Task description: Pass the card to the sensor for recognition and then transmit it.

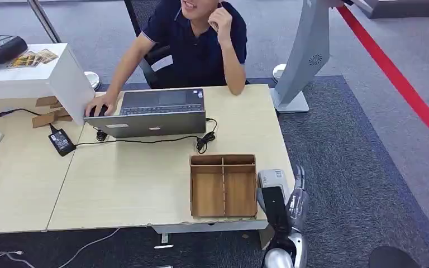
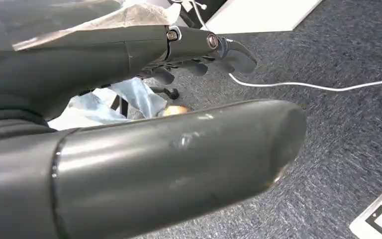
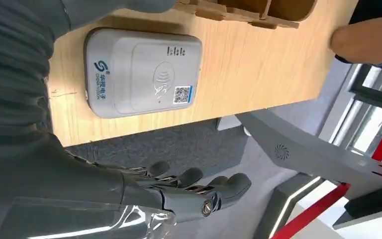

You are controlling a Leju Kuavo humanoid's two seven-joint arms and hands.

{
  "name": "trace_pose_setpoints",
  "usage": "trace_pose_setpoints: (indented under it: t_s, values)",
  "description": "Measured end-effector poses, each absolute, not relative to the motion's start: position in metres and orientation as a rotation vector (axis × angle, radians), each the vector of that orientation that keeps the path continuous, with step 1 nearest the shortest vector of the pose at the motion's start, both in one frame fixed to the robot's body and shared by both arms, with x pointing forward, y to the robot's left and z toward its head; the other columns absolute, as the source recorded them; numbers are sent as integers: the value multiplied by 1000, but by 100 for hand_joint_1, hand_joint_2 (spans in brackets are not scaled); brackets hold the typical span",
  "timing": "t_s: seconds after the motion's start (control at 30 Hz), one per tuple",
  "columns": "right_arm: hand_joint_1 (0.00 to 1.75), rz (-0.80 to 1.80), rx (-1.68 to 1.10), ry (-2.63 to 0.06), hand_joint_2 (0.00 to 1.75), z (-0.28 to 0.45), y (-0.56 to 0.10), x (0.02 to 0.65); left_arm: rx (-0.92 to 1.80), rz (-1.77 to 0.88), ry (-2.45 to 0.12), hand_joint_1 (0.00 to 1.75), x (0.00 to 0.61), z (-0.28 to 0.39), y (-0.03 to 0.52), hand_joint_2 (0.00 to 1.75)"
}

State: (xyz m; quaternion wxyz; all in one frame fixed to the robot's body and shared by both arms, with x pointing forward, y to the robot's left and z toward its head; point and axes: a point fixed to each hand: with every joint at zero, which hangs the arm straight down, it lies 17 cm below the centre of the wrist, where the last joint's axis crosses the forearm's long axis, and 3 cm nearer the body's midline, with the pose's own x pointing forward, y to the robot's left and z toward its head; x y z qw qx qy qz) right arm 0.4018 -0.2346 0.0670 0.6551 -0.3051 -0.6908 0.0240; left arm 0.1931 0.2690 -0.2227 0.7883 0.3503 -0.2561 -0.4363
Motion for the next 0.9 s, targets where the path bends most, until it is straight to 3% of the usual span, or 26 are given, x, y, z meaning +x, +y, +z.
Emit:
trace_pose_setpoints:
  t_s: [0.9]
  values:
    - [0,56,-693,-1561,175,66,-235,402,752,-933,-551,0,193,-223,269,0]
